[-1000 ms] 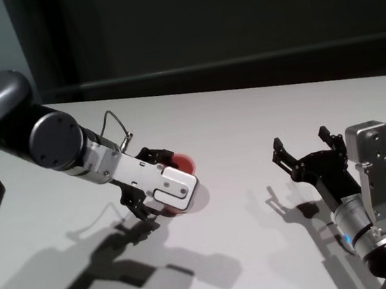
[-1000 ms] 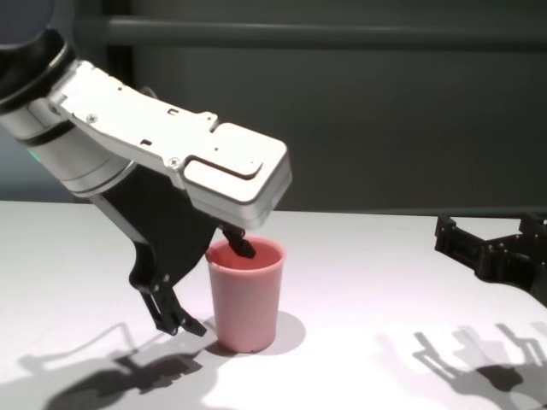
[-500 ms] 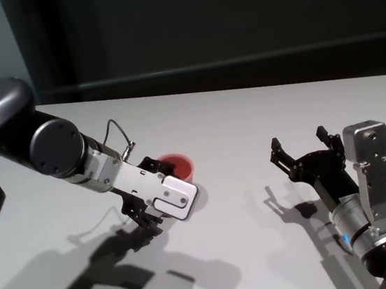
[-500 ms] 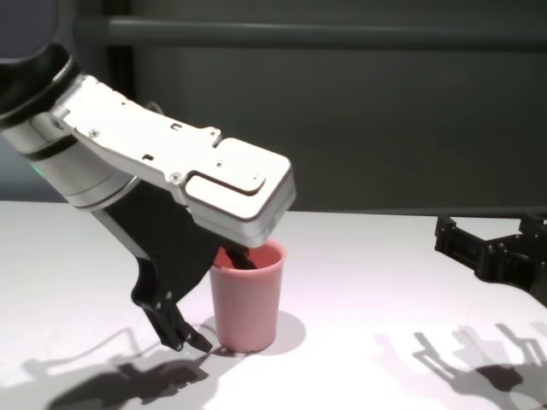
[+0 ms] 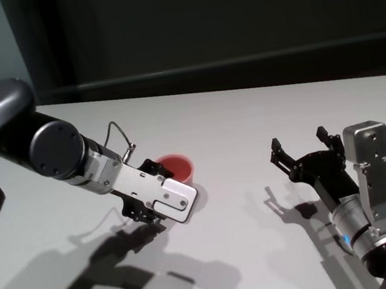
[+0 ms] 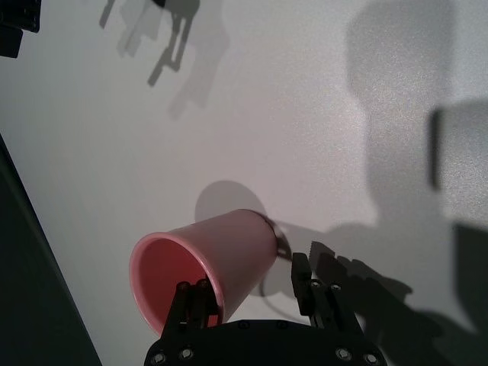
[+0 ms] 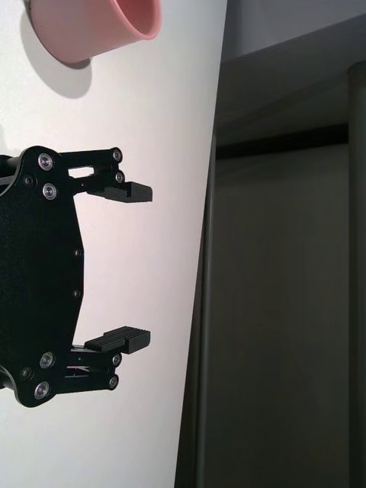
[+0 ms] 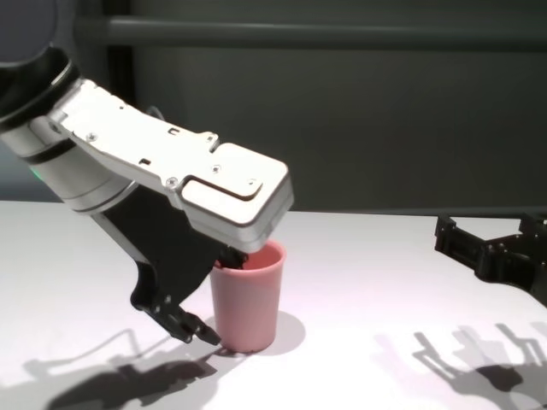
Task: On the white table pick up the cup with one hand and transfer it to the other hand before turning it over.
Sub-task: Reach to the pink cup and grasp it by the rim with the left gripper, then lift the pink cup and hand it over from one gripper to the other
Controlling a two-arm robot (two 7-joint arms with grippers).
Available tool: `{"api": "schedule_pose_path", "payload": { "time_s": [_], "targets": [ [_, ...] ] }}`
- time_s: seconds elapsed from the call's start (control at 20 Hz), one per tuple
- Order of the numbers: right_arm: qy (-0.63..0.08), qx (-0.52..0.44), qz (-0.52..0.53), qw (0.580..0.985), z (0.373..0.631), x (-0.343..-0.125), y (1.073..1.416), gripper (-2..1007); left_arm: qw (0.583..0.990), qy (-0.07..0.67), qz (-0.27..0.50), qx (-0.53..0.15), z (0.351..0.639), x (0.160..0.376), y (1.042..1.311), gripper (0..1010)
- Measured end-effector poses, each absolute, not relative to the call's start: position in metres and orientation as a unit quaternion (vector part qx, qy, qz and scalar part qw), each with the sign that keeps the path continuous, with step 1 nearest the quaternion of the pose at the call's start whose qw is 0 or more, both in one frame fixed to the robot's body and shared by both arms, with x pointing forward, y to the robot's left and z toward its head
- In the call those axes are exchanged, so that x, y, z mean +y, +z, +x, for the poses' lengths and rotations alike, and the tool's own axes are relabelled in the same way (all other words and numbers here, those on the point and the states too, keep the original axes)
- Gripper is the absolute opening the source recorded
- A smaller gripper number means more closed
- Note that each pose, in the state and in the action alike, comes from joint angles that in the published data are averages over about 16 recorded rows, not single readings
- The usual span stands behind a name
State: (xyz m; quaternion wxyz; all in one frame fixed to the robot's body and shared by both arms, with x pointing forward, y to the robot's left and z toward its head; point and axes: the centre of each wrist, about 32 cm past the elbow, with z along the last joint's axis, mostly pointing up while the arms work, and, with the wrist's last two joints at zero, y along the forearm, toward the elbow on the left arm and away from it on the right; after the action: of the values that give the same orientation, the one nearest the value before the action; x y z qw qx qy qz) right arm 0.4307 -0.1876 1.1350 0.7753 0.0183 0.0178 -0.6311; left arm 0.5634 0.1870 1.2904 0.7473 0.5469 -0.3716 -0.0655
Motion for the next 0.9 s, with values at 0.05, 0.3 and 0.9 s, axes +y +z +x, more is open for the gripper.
{"api": "schedule_pose_path", "payload": {
  "time_s": [0.05, 0.3, 0.9],
  "targets": [
    [-0.631, 0.018, 0.018, 0.775, 0.4307, -0.1876, 1.135, 1002, 0.748, -0.066, 0.547, -0.372, 0.5635, 0.1869, 1.2902, 604],
    [-0.631, 0.018, 0.018, 0.775, 0.4307, -0.1876, 1.135, 1002, 0.749, -0.068, 0.545, -0.371, 0.564, 0.1869, 1.2894, 433],
    [-0.631, 0.018, 0.018, 0.775, 0.4307, -0.1876, 1.135, 1002, 0.769, -0.048, 0.52, -0.368, 0.5664, 0.1928, 1.2919, 104]
  ]
}}
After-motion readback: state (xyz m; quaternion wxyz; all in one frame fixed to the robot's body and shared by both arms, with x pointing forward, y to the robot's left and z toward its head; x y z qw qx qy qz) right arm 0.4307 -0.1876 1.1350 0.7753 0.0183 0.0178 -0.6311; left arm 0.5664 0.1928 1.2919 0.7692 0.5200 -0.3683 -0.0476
